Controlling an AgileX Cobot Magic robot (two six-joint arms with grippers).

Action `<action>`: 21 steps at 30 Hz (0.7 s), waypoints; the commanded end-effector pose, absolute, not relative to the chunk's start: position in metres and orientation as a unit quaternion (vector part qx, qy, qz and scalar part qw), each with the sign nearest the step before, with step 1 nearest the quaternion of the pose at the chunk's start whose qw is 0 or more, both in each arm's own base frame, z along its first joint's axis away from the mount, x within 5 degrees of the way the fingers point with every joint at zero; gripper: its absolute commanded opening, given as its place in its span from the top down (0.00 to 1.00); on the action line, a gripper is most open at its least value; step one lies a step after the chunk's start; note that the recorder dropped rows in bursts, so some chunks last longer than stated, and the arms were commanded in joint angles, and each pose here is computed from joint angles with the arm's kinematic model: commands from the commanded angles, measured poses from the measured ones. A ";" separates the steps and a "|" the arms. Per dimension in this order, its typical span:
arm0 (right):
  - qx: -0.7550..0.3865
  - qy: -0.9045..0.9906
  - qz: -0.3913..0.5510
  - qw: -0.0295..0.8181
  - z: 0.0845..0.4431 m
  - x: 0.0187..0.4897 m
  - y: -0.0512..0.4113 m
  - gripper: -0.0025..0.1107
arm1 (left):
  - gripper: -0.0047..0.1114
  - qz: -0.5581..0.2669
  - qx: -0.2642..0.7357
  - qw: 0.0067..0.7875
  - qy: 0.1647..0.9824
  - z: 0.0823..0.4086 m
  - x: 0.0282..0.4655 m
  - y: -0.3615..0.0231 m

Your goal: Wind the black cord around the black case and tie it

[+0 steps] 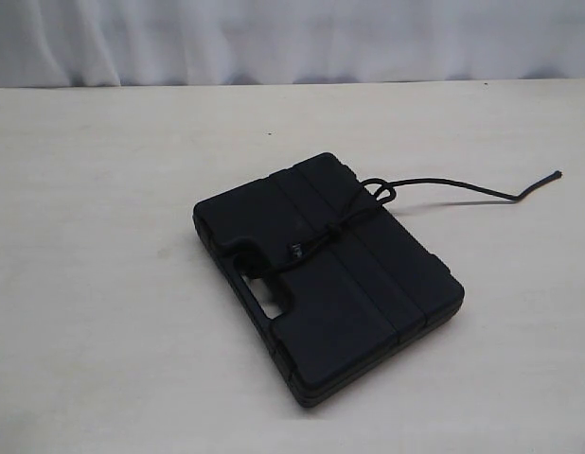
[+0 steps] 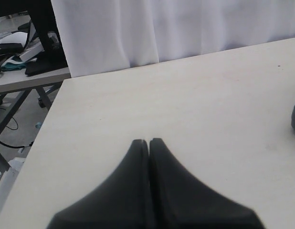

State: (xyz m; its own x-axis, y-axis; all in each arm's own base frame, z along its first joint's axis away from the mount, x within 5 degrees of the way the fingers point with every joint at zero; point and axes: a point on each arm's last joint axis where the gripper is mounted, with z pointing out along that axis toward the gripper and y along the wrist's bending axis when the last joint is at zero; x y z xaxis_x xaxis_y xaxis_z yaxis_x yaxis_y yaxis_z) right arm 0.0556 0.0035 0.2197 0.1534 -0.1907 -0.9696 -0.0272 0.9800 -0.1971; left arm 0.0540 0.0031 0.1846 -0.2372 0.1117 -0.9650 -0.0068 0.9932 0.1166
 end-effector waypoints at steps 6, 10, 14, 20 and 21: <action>-0.108 0.727 -0.006 0.678 0.198 0.056 0.007 0.94 | 0.96 0.048 0.031 0.617 0.785 0.184 0.054 0.003; -0.084 0.778 0.008 0.622 0.185 0.054 0.005 0.94 | 0.96 0.048 0.031 0.617 0.785 0.184 0.054 0.003; -0.078 0.781 0.012 0.619 0.184 0.054 0.005 0.94 | 0.96 0.048 0.031 0.617 0.785 0.184 0.054 0.003; -0.074 0.785 0.014 0.615 0.183 0.054 0.005 0.94 | 0.96 0.048 0.031 0.617 0.785 0.184 0.054 0.003; -0.075 0.785 0.014 0.614 0.183 0.054 0.005 0.94 | 0.96 0.048 0.031 0.617 0.785 0.184 0.054 0.003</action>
State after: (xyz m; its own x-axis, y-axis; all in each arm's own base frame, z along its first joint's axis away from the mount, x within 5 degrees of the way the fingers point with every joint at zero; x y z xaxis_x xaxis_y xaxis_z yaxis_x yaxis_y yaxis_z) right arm 0.0539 0.0046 0.1841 -0.2271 -0.1132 -0.9673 -0.1352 0.9873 -0.0838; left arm 0.0538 0.0031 0.1841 -0.2429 0.1115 -0.9636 -0.0067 0.9932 0.1166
